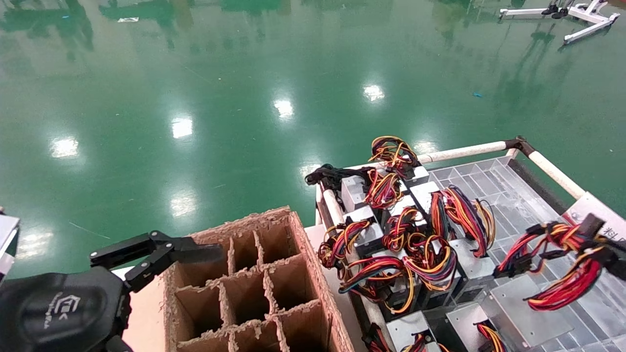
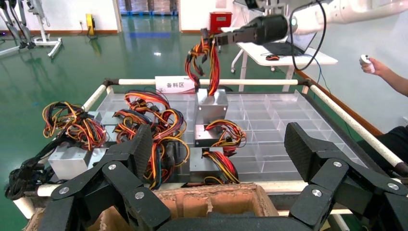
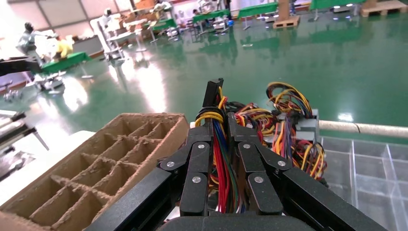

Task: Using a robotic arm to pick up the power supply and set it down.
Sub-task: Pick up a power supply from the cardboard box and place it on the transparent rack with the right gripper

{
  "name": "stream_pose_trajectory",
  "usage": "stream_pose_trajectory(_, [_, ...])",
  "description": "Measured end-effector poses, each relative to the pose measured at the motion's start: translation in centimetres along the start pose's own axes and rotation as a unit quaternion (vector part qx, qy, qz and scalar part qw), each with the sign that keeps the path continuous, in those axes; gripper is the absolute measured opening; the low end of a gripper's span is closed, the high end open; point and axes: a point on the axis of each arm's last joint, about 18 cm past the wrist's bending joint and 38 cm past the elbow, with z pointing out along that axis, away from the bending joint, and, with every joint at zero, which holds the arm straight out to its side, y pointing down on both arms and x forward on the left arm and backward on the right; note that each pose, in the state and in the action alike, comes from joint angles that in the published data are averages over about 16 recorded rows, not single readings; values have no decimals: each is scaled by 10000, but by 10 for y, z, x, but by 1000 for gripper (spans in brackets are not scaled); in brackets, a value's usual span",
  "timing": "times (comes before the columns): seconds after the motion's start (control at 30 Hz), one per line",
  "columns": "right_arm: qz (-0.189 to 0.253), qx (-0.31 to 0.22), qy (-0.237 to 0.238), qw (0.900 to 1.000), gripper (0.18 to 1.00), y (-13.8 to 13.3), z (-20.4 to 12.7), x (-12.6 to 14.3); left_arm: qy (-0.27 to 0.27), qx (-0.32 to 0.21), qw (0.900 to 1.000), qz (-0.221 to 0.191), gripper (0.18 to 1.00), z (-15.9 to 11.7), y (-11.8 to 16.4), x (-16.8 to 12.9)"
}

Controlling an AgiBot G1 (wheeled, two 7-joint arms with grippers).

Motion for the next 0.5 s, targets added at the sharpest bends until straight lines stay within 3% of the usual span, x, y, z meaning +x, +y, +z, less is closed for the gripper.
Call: stream_pose_trajectory(0.5, [549, 388, 474, 9966, 229, 55, 11, 10, 0, 0, 10000, 0, 1000, 0, 0, 0])
